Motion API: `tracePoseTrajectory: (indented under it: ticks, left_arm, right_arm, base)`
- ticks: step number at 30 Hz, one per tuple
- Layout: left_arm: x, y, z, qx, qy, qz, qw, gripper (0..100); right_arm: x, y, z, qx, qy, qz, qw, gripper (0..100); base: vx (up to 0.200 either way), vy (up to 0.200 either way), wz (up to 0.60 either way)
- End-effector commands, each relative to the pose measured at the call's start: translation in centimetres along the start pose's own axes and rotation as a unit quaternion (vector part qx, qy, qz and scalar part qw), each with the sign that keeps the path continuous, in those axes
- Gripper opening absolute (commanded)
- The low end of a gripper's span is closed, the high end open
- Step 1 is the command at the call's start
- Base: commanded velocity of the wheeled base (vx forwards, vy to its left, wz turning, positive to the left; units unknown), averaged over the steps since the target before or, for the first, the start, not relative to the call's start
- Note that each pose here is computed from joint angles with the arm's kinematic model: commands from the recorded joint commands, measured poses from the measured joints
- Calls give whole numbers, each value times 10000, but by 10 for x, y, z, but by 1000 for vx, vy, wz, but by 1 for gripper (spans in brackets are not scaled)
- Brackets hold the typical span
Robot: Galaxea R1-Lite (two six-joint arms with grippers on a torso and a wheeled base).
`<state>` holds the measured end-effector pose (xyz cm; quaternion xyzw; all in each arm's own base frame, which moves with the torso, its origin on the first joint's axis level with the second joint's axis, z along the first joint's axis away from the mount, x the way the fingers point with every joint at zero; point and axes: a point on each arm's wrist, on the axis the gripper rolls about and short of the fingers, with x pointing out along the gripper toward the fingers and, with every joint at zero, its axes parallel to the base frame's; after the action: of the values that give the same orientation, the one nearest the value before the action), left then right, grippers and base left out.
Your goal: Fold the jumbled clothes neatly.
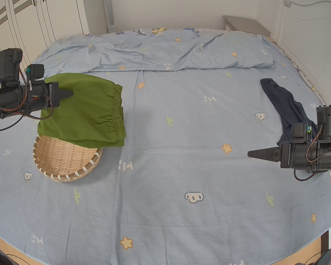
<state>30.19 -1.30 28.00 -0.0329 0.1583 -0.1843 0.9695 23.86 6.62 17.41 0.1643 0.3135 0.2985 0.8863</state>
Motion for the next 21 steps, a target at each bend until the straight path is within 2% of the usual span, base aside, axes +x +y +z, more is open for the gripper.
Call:
tracePoseTrajectory:
  ticks: [1, 4, 5, 11, 12, 18, 21]
  left_arm:
    - [1, 16, -8, -169, 148, 219, 9995, 0]
    - [2, 23, -16, -255, 270, 313, 9988, 0]
    - [2, 35, -26, -393, 414, 477, 9972, 0]
    - [-6, 58, -42, -952, 605, 866, 9898, 0]
    - [-6, 67, -51, -1084, 746, 970, 9865, 0]
    - [23, 90, -92, -1428, 1412, 1101, 9734, 0]
    - [36, 98, -103, -1524, 1616, 1111, 9687, 0]
  right_arm:
    - [-3, 2, 1, -25, -49, 16, 10000, 100]
    - [-3, 2, 1, -29, -56, 18, 10000, 100]
    - [-3, 2, 1, -33, -52, 23, 10000, 100]
    - [-3, 2, 1, -25, -60, 27, 10000, 100]
    - [-4, 3, 1, -29, -56, 33, 10000, 100]
    - [-7, 5, 0, -50, -81, 63, 9999, 100]
    - [-7, 5, 1, -54, -87, 65, 9999, 100]
  base:
    - [0, 0, 0]
    - [0, 0, 0]
    - [0, 0, 0]
    - [0, 0, 0]
    - [0, 0, 0]
    - [0, 0, 0]
    - [0, 0, 0]
